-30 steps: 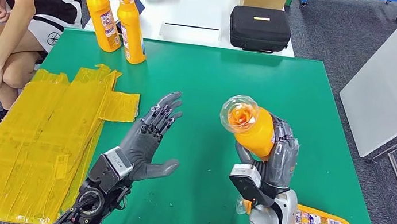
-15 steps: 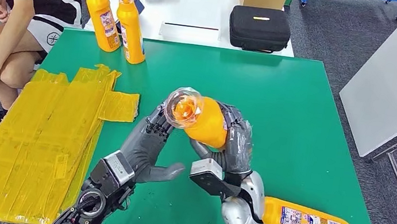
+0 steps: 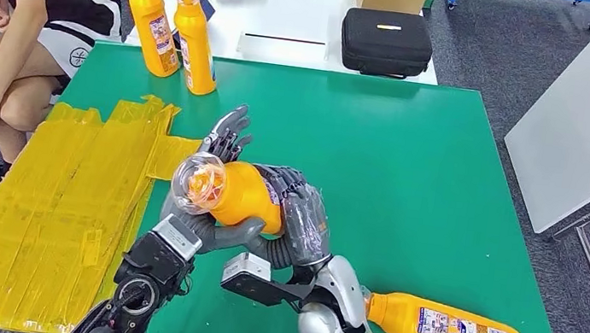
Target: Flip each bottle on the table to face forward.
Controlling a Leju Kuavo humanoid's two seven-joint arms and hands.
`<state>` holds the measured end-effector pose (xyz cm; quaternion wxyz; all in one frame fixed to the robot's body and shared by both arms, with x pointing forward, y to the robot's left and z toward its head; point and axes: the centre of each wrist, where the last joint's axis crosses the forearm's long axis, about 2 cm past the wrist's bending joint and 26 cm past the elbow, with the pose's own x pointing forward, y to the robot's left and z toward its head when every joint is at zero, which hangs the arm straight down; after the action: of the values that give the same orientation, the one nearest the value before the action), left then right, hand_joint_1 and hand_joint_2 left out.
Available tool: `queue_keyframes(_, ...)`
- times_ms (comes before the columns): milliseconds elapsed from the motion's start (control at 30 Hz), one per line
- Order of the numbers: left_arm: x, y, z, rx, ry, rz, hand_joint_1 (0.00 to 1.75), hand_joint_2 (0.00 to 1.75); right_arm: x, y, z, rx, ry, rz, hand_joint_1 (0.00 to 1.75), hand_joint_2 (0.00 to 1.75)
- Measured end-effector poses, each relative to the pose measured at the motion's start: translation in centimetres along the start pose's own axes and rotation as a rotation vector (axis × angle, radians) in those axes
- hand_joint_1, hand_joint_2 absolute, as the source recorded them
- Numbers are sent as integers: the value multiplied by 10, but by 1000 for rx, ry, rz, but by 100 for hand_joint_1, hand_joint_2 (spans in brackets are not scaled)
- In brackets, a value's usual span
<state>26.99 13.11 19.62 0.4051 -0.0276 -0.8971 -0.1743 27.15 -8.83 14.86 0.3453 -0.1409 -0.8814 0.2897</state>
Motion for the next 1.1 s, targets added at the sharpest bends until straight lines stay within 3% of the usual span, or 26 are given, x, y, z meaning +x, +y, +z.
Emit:
queue_keyframes(67,-1,1,0,22,-5,-43,8,175,1,1,-1,8,-5,2,175,175)
queue_keyframes(200,-3,2,1,54,3,-74,170,175,1,2,-4,17,-4,3,175,175)
queue_keyframes(933,-12,2,7,81,32,-43,175,175,-3,4,0,0,2,-14,175,175)
queue_keyframes(967,-13,1,8,83,32,-39,175,175,-3,4,1,-6,1,-13,168,175)
queue_keyframes(1100,-14,1,9,92,35,-26,175,175,-4,4,3,-26,1,-9,1,175)
